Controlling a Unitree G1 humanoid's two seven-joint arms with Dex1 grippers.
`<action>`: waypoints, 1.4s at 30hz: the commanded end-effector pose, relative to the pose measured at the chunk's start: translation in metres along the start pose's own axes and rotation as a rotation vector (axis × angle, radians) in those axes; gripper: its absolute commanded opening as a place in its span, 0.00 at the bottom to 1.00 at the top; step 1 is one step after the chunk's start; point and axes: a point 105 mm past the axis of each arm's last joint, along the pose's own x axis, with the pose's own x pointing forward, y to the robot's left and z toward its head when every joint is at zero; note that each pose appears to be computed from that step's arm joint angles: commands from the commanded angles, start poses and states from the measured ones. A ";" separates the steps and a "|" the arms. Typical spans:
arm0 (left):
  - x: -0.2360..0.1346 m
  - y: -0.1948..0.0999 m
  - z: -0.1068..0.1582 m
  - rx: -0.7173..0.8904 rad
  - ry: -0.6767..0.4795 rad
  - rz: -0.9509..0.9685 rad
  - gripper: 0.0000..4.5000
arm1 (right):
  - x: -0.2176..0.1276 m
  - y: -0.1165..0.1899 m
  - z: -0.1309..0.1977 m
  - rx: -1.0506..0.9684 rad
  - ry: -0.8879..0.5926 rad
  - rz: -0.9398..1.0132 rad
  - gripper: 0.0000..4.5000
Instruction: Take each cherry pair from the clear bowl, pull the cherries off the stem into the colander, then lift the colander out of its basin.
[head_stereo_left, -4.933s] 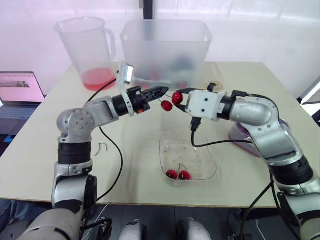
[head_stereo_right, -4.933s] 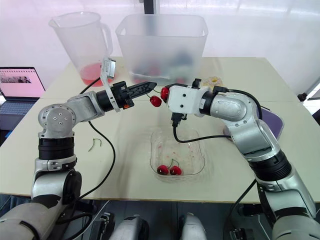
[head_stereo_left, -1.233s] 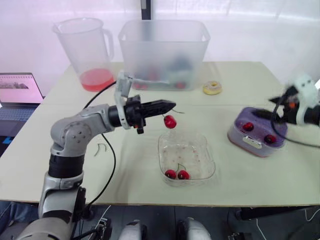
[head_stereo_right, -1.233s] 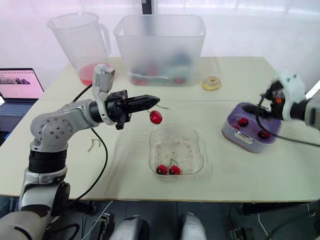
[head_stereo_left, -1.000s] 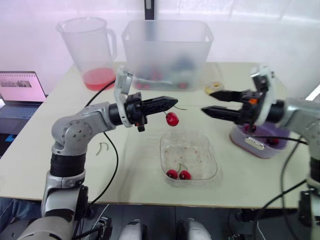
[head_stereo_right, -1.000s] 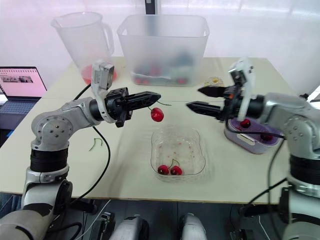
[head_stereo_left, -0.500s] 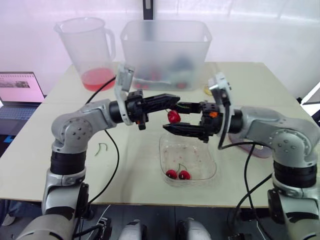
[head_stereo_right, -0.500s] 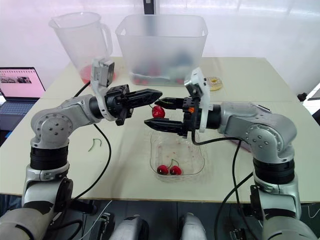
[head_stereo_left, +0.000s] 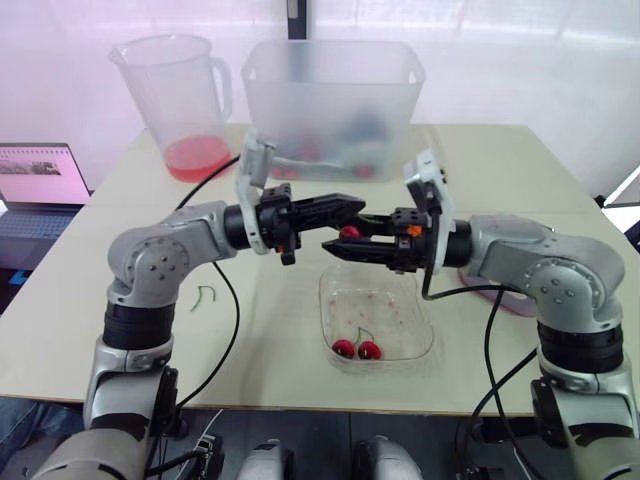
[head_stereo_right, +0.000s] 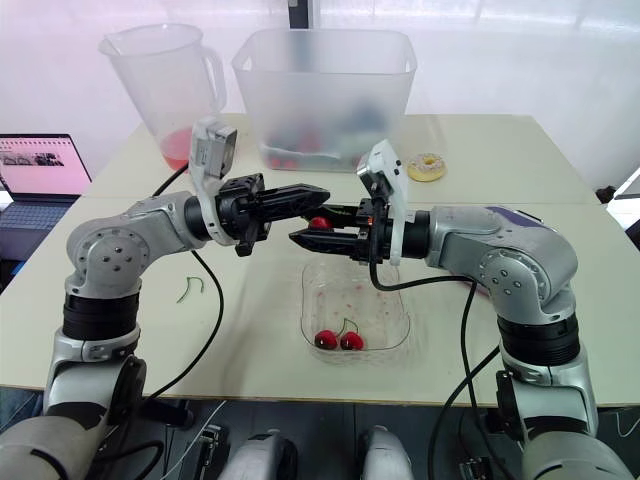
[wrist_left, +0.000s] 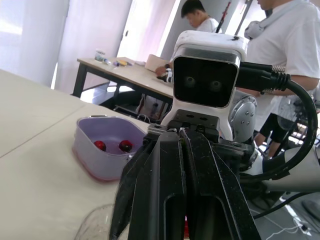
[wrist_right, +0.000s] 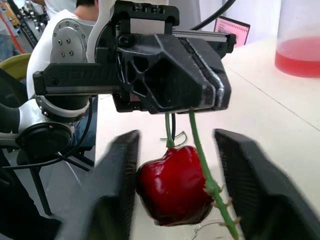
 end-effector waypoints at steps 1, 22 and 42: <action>0.001 -0.006 0.007 0.032 -0.008 -0.023 0.00 | -0.002 0.004 0.010 -0.030 -0.025 0.011 0.25; 0.000 -0.002 0.007 0.049 -0.005 -0.010 0.00 | -0.044 -0.022 -0.024 0.030 0.070 -0.171 0.25; -0.006 0.001 0.001 0.058 -0.033 0.059 0.00 | -0.251 -0.134 -0.073 -0.120 0.543 -0.969 0.47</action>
